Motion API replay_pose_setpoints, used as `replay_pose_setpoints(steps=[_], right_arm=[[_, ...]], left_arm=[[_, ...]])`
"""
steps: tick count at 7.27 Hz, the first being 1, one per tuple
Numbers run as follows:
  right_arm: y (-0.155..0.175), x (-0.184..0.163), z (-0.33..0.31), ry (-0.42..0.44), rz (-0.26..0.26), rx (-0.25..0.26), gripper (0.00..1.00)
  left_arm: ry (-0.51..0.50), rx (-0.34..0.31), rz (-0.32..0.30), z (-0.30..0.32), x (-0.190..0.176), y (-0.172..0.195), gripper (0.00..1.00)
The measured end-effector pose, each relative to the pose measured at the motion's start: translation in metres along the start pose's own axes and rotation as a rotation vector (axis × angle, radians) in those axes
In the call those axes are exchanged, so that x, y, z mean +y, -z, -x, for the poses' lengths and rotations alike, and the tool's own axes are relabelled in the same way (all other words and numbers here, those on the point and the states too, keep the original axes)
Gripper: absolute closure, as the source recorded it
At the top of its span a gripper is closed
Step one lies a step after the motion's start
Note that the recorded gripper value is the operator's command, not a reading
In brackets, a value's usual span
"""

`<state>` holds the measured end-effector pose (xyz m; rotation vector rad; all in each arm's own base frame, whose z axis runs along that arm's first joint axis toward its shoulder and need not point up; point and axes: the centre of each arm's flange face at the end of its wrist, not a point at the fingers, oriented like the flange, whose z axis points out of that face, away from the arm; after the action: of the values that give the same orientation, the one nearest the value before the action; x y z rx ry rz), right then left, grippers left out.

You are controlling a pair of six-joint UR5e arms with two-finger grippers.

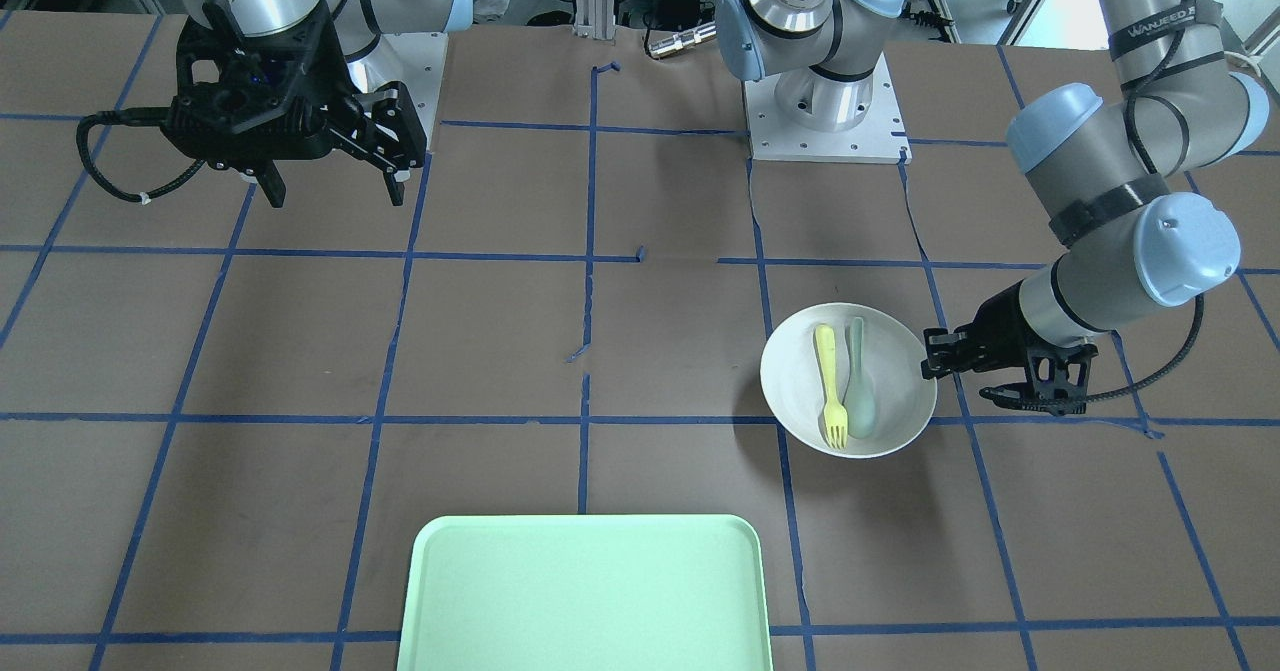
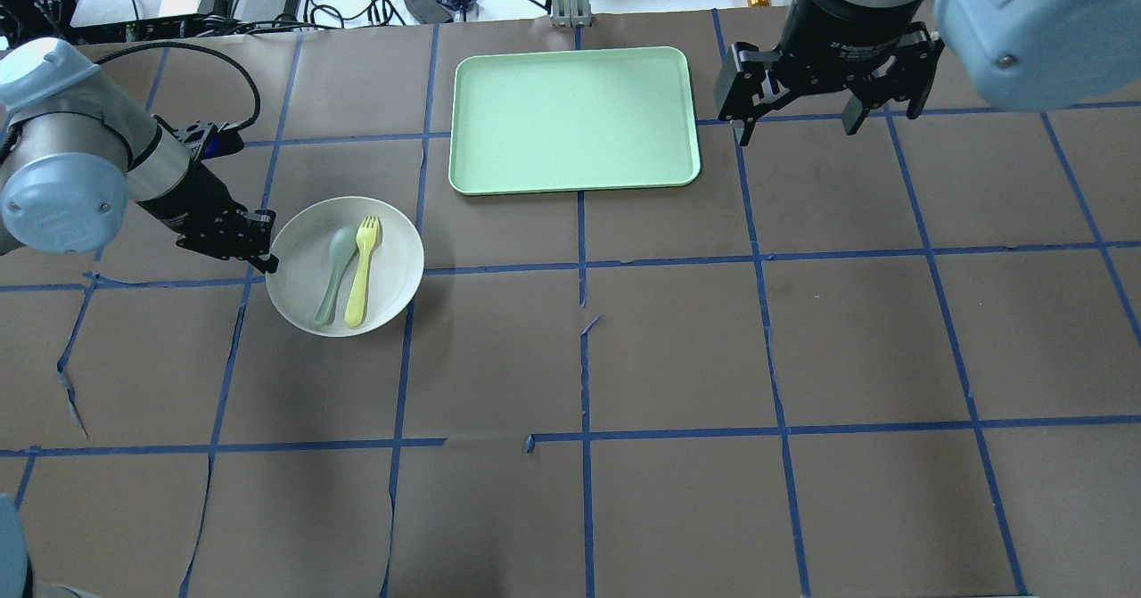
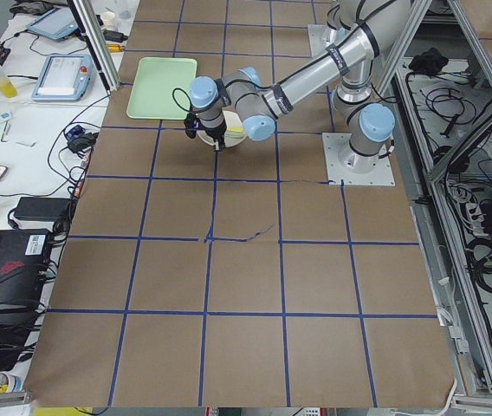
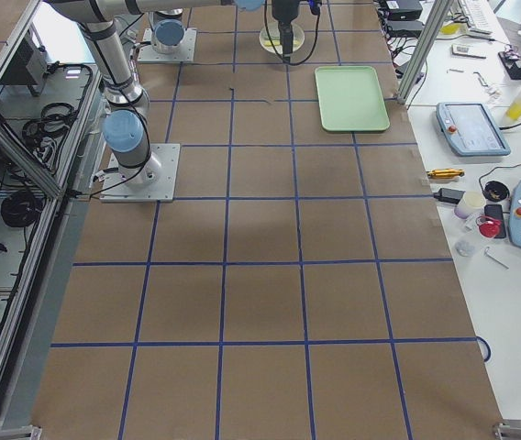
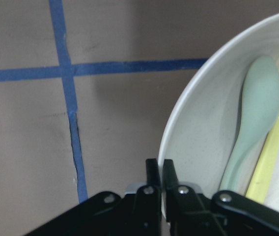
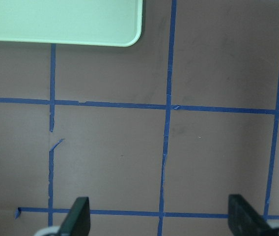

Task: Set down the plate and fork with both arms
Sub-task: 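Lift the plate with the left gripper and carry it onto the green tray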

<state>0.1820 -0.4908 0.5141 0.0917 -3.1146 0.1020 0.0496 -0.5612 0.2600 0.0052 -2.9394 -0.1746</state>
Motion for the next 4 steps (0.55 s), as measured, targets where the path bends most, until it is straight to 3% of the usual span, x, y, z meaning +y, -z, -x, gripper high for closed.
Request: replay_pose_setpoints(steps=[4], right_arm=[[0.000, 0.000, 0.000, 0.000, 0.000, 0.000, 0.00]], left_arm=[[-0.004, 0.089, -0.004, -0.072, -0.104, 0.006, 1.00]])
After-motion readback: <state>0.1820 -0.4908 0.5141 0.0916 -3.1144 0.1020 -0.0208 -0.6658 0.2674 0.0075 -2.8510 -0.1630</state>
